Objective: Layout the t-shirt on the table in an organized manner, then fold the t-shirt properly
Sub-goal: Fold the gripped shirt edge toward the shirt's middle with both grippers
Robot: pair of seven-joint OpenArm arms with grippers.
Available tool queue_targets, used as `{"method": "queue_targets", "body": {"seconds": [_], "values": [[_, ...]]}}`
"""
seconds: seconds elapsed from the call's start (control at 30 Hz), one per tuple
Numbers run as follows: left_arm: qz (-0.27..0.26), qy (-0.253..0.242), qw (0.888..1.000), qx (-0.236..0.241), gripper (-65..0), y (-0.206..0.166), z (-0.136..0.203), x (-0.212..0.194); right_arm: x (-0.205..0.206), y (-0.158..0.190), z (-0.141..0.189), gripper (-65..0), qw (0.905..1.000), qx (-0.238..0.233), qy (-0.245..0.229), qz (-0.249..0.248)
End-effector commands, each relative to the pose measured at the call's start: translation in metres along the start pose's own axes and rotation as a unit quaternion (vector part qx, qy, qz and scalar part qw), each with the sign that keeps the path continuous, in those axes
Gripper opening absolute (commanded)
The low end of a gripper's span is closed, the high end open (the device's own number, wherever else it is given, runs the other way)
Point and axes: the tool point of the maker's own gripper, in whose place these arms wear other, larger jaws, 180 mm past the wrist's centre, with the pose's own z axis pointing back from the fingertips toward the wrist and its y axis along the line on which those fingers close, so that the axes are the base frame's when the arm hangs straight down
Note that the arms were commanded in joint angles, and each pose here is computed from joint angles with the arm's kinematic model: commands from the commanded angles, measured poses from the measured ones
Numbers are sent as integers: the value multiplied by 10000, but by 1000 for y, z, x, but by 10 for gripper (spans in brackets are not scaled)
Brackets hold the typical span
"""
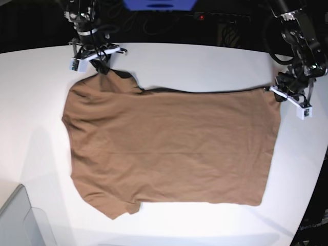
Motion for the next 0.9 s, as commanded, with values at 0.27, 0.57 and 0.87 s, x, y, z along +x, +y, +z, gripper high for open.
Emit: {"method": "queue_targets", "body": {"seconds": [0.27,0.57,0.87], "values": [[-125,-488,9987,10,-649,-2,12,35,71,17,19,-650,9957,161,-876,255],[194,-1318,9907,261,-649,11,37,85,118,32,11,-650,9878,362,-1452,426],[285,-1567,9872,123,-649,3,33,110,159,50,-19,-650,9874,569,-1342,618]]}}
